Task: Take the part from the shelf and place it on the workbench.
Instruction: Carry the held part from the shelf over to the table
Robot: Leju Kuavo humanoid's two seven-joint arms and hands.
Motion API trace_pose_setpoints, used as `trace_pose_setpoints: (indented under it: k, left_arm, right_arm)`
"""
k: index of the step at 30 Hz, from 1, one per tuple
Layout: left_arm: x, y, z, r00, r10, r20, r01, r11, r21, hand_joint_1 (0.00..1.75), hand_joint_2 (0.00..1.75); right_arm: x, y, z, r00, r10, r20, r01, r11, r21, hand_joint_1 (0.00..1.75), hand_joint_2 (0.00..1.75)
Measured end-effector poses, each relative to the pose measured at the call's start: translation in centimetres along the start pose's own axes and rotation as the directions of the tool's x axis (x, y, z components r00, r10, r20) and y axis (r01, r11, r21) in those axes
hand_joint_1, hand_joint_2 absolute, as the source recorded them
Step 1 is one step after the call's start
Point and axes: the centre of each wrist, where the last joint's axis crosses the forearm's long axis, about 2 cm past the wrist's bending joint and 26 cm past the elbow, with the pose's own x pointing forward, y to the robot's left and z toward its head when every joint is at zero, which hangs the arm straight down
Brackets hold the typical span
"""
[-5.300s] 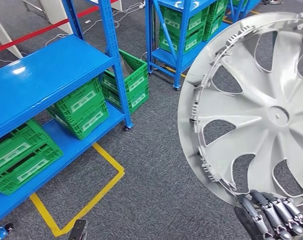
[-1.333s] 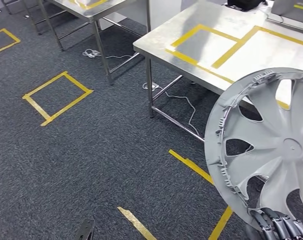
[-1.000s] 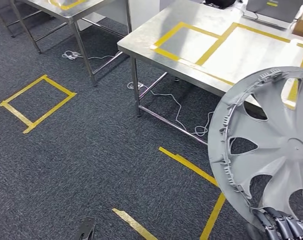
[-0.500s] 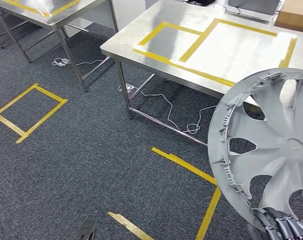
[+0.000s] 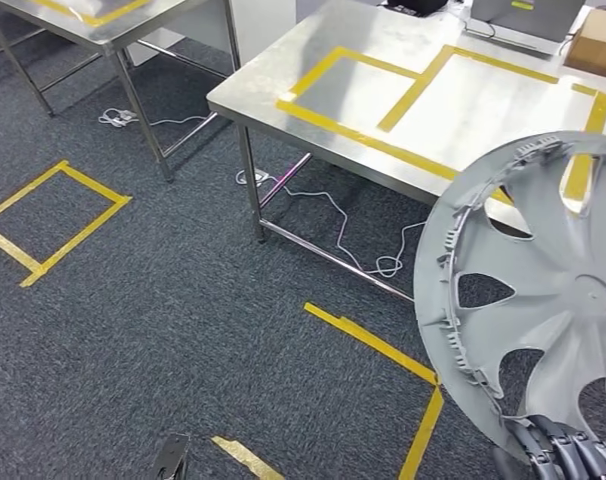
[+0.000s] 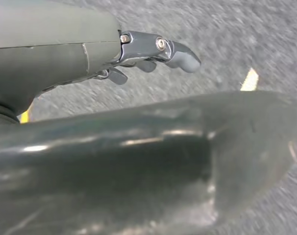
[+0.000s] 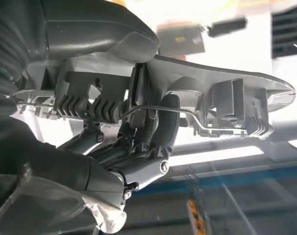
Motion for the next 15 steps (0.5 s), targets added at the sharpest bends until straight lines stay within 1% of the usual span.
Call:
trace_pose_setpoints:
  k: [3,15]
  left_arm:
    - [0.9,0.1,-0.3,1.000,0.007,0.013,-0.007,1.000,0.000,0.00,0.00]
    - [1.5,0.2,-0.5,0.999,0.008,0.036,-0.008,1.000,-0.004,0.00,0.00]
  right_arm:
    - [-0.1,0.2,-0.4,1.000,0.008,0.020,-0.008,1.000,-0.022,1.75,1.75]
    - [0.2,0.3,-0.7,1.000,0.012,0.002,-0.011,0.999,-0.031,1.75,1.75]
